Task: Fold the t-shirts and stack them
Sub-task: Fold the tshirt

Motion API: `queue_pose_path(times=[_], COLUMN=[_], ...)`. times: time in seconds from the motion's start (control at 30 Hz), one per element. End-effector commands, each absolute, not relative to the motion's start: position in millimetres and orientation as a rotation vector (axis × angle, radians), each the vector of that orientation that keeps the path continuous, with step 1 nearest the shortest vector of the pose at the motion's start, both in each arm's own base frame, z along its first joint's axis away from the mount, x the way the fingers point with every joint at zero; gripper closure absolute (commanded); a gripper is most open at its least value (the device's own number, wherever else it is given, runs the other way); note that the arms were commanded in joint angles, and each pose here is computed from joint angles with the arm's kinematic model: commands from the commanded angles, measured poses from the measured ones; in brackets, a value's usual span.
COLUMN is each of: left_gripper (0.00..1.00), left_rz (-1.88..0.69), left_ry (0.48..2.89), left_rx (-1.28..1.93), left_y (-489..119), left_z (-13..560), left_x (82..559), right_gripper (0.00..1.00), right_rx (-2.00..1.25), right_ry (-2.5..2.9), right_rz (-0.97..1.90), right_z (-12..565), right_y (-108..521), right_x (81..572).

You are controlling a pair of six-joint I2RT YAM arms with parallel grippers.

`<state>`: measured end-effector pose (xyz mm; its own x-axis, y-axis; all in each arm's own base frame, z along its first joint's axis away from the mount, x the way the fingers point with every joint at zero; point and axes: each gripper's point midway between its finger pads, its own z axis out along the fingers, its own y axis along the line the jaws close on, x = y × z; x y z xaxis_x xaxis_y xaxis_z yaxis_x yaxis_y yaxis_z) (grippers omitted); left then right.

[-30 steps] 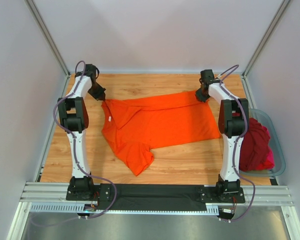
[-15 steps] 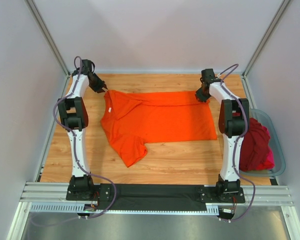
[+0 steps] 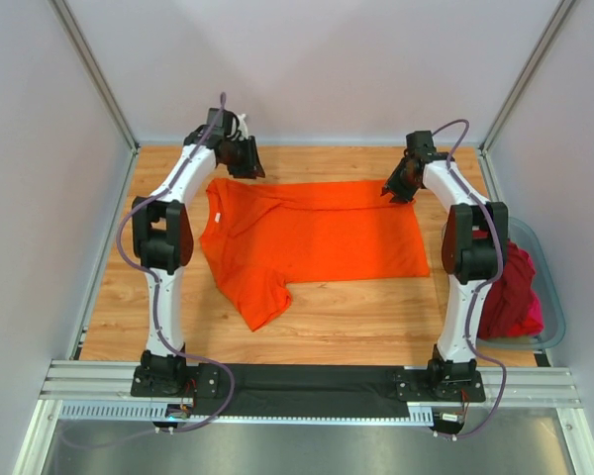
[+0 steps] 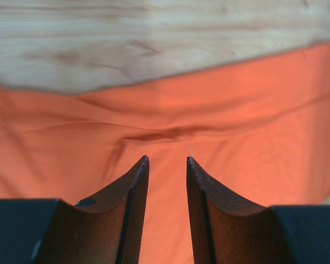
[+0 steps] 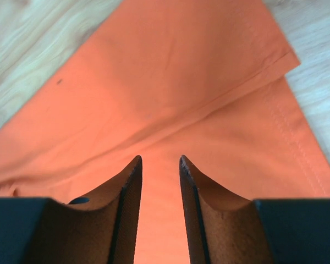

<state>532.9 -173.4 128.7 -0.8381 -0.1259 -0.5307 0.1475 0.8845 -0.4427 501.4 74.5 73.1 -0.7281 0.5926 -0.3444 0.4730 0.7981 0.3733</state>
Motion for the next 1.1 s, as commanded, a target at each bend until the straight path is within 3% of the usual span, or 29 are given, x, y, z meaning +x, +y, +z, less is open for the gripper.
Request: queue_pose_path(times=[0.0, 0.5, 0.93, 1.07], left_gripper=[0.58, 0.55, 0.60, 0.70], left_rz=[-0.638, -0.655, -0.652, -0.647], left_ry=[2.503, 2.562, 2.590, 2.584], left_rx=[0.146, 0.224, 0.238, 0.256], left_y=[-165, -167, -171, -174], left_z=[108, 67, 52, 54], left_x=[538, 534, 526, 527], right_gripper=[0.63, 0.60, 0.60, 0.60], right_rx=[0.637, 0.552, 0.572, 0.573], right_ry=[2.489, 2.472, 2.477, 2.470], right_rz=[0.522, 0.509, 0.494, 0.490], right_z=[117, 143, 141, 144], right_y=[93, 90, 87, 86], right_x=[496, 473, 470, 469])
